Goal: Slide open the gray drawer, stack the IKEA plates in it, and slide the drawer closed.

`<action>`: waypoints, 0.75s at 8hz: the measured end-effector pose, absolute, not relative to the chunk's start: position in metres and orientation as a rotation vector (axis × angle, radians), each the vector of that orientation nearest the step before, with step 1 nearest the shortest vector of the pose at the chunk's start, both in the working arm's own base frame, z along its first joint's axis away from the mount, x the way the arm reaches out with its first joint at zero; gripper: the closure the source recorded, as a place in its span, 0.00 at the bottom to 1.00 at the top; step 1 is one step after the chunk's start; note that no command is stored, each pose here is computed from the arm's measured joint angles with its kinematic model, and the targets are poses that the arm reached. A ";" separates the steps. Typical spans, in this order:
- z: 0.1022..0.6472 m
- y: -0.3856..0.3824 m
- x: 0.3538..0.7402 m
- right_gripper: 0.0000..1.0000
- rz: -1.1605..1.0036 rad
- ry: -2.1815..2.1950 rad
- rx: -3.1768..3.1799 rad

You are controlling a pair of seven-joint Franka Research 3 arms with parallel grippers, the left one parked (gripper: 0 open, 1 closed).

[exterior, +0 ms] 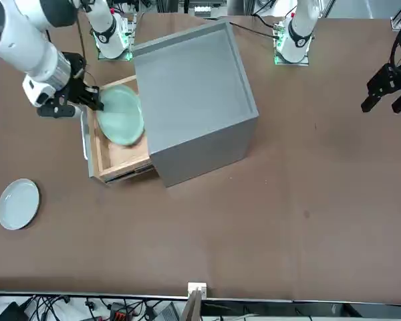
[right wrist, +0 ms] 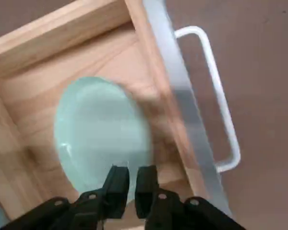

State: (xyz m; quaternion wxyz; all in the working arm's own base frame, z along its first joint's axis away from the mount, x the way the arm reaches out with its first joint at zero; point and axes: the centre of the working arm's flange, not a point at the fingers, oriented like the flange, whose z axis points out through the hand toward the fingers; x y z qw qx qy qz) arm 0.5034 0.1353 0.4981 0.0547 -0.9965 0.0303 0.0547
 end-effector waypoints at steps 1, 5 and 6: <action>0.497 0.143 0.506 0.66 0.150 0.084 -3.026; 0.549 0.064 0.535 0.00 0.017 0.055 -3.130; 0.550 0.014 0.546 0.00 0.015 0.050 -3.140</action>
